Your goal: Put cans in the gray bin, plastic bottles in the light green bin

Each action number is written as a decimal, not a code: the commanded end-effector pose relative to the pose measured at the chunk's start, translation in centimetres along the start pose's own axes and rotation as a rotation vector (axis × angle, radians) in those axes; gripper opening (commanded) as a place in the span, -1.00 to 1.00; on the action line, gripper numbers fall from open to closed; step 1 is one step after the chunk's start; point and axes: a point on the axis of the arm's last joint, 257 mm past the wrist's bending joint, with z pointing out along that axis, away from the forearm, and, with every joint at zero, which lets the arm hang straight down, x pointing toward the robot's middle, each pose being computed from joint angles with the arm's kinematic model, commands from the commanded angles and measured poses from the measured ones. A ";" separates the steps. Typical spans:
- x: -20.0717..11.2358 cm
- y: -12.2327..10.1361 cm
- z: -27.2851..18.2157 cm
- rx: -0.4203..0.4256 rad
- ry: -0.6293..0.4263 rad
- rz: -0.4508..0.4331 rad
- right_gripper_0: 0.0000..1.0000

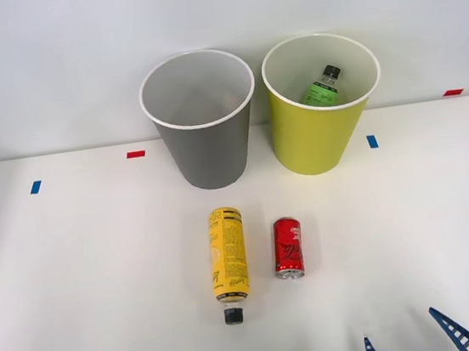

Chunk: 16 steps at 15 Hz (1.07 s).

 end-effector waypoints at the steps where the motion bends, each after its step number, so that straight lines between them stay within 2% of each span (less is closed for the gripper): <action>1: -2.2 -0.2 2.3 -0.018 0.091 0.033 1.00; 2: -3.1 -0.5 3.0 -0.026 0.135 0.037 1.00; 6: -5.8 -0.1 3.5 -0.062 0.354 0.159 1.00; 8: -5.0 0.1 3.4 -0.050 0.468 0.229 1.00; 10: -5.6 1.0 4.6 -0.063 0.496 0.328 1.00; 12: -6.5 1.4 5.8 -0.067 0.510 0.376 1.00; 14: -6.9 1.7 6.7 -0.064 0.549 0.396 1.00; 16: -7.1 2.1 7.2 -0.074 0.611 0.375 1.00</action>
